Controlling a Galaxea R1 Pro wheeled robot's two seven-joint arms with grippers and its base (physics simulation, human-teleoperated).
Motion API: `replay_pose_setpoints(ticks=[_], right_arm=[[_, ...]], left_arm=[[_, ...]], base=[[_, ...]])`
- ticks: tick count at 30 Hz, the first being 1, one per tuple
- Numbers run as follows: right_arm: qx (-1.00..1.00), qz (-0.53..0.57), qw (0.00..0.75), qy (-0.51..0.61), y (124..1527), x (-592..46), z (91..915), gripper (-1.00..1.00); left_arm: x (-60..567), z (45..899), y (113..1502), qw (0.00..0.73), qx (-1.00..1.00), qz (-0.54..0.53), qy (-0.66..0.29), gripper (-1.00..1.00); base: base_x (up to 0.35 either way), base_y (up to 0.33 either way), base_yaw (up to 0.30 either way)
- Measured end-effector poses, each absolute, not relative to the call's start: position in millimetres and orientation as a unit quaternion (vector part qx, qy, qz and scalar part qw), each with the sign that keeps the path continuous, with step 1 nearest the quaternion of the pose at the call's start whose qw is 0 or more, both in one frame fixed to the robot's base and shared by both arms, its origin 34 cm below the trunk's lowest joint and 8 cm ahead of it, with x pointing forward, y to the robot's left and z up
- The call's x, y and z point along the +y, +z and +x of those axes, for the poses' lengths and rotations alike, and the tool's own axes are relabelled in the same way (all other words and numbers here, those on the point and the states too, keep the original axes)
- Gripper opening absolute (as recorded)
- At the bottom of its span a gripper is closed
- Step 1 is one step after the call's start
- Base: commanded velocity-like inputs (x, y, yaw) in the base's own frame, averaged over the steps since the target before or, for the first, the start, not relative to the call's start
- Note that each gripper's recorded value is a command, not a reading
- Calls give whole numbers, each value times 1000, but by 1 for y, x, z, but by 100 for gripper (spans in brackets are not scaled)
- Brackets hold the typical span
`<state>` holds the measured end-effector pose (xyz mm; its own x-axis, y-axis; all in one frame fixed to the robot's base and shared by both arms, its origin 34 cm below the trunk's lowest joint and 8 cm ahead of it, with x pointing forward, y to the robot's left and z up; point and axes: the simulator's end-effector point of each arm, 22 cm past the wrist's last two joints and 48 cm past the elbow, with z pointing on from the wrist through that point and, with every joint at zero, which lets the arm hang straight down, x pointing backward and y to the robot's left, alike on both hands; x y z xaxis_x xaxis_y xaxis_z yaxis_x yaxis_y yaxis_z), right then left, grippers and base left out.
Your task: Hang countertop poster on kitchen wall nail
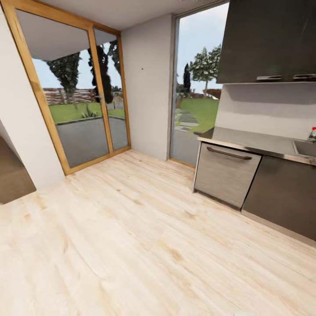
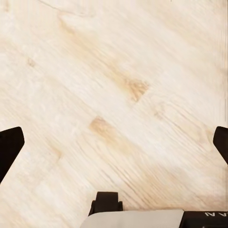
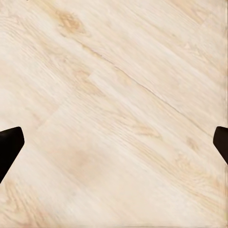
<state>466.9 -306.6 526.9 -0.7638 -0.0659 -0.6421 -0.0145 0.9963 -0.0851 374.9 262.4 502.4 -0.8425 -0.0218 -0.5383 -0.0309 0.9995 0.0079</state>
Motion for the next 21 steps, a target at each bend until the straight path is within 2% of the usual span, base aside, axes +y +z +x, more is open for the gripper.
replay_pose_setpoints(ticks=[17,21], right_arm=[[937,-21,348,-38,530,-307,470,100],[936,-21,349,-38,531,-307,470,100]], left_arm=[[263,378,505,285,958,-13,9,100],[263,378,505,286,958,-14,9,100]], base=[[0,0,-300],[0,35,-197]])
